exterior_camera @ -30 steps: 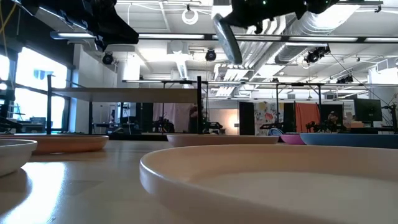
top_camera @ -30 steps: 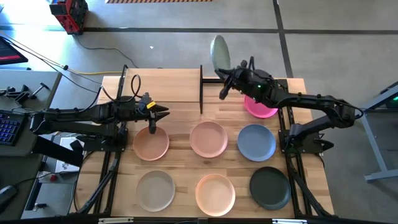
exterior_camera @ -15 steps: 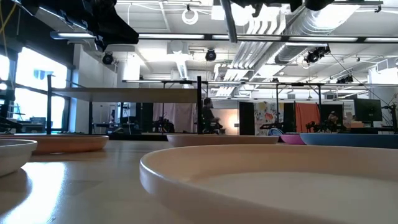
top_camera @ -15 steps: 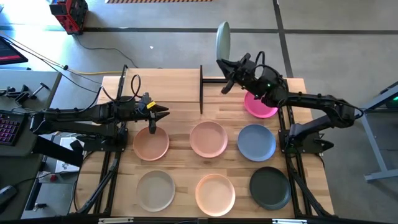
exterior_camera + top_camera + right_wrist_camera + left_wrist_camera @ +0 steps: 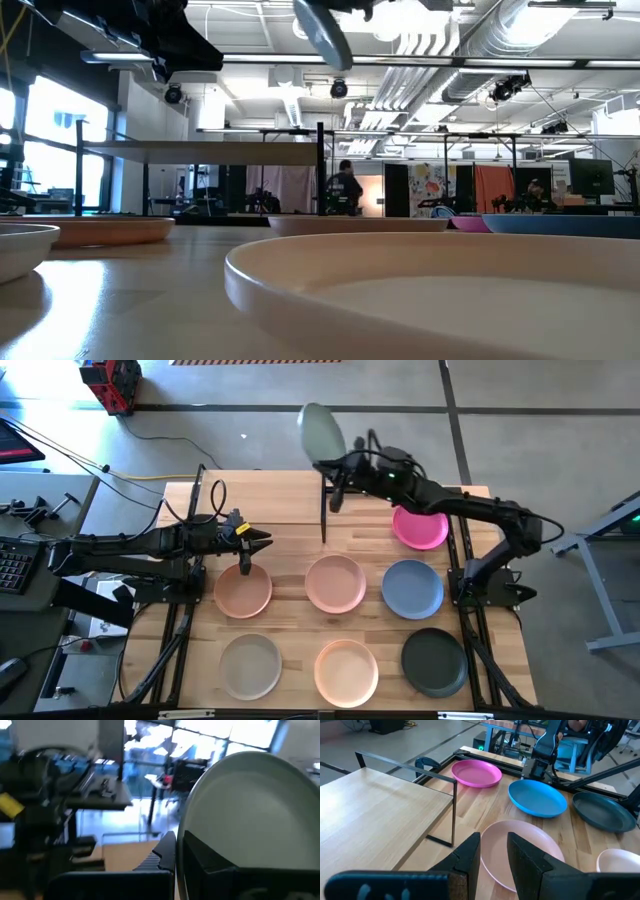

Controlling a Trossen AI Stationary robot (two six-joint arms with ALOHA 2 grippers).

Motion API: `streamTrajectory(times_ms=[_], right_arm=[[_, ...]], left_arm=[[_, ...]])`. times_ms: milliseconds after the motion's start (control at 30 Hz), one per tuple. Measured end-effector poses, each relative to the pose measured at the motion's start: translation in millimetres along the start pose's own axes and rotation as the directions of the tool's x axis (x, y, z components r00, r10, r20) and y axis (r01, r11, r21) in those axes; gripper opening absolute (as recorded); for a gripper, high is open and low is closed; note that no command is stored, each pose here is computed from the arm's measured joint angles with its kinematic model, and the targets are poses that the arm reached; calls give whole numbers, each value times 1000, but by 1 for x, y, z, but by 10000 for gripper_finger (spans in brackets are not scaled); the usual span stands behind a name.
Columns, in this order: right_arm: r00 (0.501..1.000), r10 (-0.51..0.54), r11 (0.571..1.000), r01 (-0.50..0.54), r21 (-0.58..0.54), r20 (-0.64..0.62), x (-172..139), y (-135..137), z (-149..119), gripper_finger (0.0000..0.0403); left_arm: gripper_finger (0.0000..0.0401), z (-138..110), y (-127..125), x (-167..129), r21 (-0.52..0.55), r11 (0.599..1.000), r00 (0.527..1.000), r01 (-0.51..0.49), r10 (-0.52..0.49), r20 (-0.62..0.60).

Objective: Place and stack plates onto a shelf
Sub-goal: Put the blue plate on the shelf

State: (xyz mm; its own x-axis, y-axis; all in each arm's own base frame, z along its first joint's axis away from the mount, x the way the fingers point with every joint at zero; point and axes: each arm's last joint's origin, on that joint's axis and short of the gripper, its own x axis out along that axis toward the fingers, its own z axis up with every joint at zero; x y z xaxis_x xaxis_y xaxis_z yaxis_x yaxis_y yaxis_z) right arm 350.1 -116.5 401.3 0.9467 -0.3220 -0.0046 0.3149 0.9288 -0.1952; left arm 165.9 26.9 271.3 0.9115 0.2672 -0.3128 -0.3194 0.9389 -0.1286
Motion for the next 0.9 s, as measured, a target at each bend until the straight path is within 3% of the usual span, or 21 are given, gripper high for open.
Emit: streamTrajectory(times_ms=[500,900], right_arm=[[917,236,963,-265,-50,-321,68,14,-43,0],[852,331,917,-391,-74,-406,82,23,-75,0]], left_arm=[[85,0,-2,0,0,998,998,62,-62,-13],[85,-1,-2,0,1,998,998,62,-62,-15]])
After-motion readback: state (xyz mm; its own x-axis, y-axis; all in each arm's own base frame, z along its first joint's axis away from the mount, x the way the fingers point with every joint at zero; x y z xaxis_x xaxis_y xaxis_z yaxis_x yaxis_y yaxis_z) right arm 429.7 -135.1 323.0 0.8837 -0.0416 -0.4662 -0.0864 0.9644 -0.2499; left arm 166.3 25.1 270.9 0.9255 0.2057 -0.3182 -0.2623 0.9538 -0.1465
